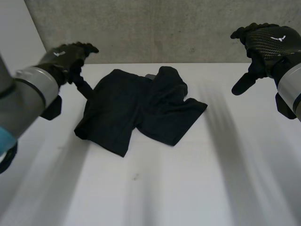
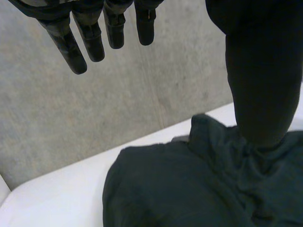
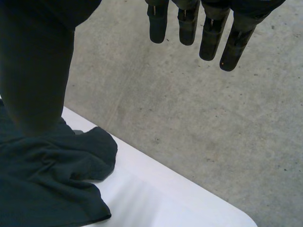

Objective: Fold the shorts.

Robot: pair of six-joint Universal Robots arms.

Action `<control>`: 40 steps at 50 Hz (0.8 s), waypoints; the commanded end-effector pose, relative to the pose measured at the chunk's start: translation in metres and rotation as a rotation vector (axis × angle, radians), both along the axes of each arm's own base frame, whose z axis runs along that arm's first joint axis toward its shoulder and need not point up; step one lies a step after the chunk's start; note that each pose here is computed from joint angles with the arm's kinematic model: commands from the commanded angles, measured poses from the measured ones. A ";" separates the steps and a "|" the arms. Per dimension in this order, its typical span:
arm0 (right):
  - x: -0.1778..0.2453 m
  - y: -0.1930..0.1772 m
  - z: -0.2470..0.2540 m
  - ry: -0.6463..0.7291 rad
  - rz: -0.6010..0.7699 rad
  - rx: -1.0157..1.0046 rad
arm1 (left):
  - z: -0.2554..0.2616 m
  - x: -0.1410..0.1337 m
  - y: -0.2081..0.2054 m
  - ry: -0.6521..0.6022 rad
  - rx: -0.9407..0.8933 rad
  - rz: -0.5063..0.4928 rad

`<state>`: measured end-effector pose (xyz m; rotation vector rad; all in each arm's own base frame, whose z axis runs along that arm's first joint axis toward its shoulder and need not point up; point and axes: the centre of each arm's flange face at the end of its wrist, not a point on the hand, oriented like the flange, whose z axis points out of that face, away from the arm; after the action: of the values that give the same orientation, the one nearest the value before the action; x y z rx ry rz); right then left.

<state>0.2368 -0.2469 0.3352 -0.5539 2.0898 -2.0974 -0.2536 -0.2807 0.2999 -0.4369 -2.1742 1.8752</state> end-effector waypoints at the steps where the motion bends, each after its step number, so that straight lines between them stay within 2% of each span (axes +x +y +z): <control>1: 0.003 -0.002 -0.007 0.028 0.012 -0.009 | -0.067 -0.012 -0.032 -0.172 0.058 -0.024; 6: 0.004 -0.003 -0.011 0.044 0.013 -0.006 | -0.103 -0.012 -0.044 -0.358 0.063 -0.039; 10: 0.004 -0.004 -0.013 0.052 0.012 -0.003 | -0.122 -0.010 -0.064 -0.429 0.023 0.043; 14: 0.006 -0.008 -0.019 0.059 0.014 0.011 | -0.137 -0.008 -0.076 -0.468 0.015 0.096; 21: 0.007 -0.011 -0.026 0.065 0.014 0.027 | -0.161 -0.009 -0.089 -0.533 0.029 0.084; 28: 0.009 -0.016 -0.034 0.090 0.014 0.044 | -0.165 -0.011 -0.092 -0.538 0.028 0.081; 31: 0.009 -0.016 -0.034 0.103 0.014 0.035 | -0.157 -0.014 -0.085 -0.531 0.020 0.075; 35: 0.008 -0.019 -0.033 0.123 0.010 0.017 | -0.104 -0.016 -0.065 -0.480 -0.061 0.074; 40: 0.007 -0.023 -0.041 0.187 0.014 0.022 | -0.035 -0.022 -0.021 -0.408 -0.196 0.048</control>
<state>0.2449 -0.2648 0.3013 -0.7009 2.1669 -2.0756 -0.2701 -0.3553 0.1754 -0.9317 -2.4918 2.0082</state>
